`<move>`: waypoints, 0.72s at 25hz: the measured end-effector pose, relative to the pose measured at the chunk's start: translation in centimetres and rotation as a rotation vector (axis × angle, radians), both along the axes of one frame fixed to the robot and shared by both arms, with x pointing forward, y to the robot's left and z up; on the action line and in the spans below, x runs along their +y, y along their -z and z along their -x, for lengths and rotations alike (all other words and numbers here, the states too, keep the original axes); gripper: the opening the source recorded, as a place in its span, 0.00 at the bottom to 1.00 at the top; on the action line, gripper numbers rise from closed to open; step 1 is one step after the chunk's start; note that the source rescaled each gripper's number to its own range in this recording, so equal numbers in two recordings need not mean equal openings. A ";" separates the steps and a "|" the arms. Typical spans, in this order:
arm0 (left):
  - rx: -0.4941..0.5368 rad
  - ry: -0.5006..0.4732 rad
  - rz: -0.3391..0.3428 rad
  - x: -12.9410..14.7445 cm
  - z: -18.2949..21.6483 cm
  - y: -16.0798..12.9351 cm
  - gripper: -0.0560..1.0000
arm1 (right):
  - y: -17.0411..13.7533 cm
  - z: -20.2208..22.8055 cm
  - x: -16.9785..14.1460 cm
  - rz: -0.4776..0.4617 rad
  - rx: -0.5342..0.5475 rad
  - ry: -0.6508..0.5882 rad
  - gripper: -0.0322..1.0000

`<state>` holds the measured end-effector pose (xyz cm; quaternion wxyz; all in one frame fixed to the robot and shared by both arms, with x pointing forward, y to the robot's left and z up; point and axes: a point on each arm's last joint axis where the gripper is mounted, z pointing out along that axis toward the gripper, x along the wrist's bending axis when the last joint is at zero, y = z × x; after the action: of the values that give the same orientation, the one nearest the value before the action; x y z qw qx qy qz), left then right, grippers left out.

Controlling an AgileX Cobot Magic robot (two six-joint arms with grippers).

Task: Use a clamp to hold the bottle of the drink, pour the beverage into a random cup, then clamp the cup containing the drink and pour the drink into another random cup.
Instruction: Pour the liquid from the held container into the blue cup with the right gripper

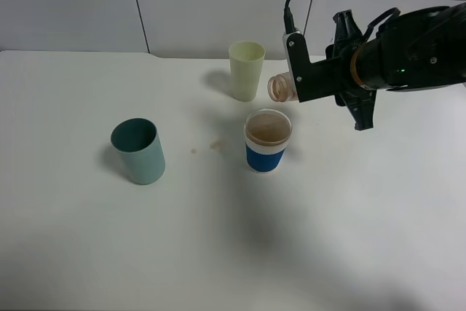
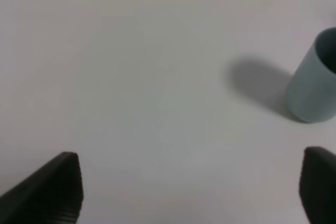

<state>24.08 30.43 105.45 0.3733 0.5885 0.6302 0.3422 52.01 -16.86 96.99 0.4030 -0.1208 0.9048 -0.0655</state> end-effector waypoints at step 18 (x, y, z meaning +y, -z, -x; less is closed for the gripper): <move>0.000 0.000 0.000 0.0 0.0 0.0 0.53 | -0.3 0.3 1.0 0.083 -0.035 -0.089 0.05</move>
<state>24.08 30.43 105.45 0.3733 0.5885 0.6302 0.3422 51.66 -15.89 97.24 0.4159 -0.1762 0.8879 -0.0872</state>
